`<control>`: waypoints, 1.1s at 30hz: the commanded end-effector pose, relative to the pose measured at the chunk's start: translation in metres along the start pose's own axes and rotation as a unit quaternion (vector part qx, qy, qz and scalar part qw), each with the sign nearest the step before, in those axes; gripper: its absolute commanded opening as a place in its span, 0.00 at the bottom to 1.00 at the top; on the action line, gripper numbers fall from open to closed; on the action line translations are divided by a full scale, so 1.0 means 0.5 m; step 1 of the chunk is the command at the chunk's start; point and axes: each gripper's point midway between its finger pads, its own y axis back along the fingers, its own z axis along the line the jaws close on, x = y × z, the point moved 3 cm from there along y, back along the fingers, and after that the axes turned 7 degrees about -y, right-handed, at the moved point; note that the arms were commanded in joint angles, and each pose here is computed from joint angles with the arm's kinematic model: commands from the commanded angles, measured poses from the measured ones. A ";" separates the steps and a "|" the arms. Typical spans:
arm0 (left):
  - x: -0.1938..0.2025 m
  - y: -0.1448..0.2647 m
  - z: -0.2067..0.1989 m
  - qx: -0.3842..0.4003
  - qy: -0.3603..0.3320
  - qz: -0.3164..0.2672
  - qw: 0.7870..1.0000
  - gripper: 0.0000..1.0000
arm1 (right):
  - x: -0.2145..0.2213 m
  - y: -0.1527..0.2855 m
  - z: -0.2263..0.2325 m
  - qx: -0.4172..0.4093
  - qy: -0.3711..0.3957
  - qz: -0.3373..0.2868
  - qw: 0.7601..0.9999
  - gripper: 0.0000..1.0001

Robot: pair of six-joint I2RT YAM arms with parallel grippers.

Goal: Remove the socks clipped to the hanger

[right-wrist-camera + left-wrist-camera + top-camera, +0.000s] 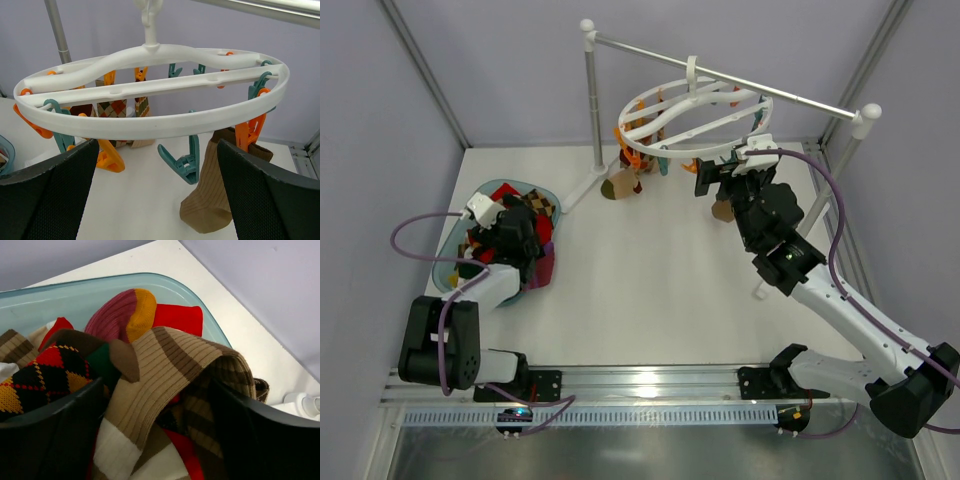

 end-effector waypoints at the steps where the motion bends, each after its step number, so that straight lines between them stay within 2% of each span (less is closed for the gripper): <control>1: -0.021 0.003 -0.001 0.003 0.028 -0.020 0.999 0.89 | -0.028 0.005 -0.004 0.003 -0.016 -0.023 1.000 1.00; 7: -0.025 0.021 0.014 -0.013 0.033 -0.042 0.998 0.96 | -0.026 0.002 -0.002 0.003 -0.015 -0.021 1.000 1.00; 16: -0.084 0.121 -0.029 0.003 0.014 -0.095 0.995 0.98 | -0.026 0.001 -0.003 0.004 -0.014 -0.021 1.000 1.00; 23: -0.093 0.167 -0.010 0.005 0.033 -0.108 0.994 0.98 | -0.027 0.003 -0.007 0.009 -0.012 -0.022 1.000 1.00; 27: -0.112 0.201 -0.021 0.036 0.052 -0.117 0.991 0.99 | -0.033 0.010 -0.014 0.014 -0.016 -0.033 0.999 0.99; 29: -0.106 0.223 -0.035 0.062 0.037 -0.118 0.990 0.98 | -0.030 0.015 -0.018 0.018 -0.017 -0.033 0.999 1.00; 30: -0.119 0.236 -0.049 0.084 0.056 -0.127 0.987 0.98 | -0.033 0.019 -0.020 0.018 -0.018 -0.036 0.999 1.00; 31: -0.110 0.253 -0.059 0.107 0.036 -0.126 0.986 0.98 | -0.041 0.027 -0.025 0.020 -0.022 -0.042 0.999 1.00; 33: -0.117 0.278 -0.083 0.145 0.042 -0.133 0.980 0.98 | -0.039 0.039 -0.030 0.019 -0.025 -0.044 0.999 1.00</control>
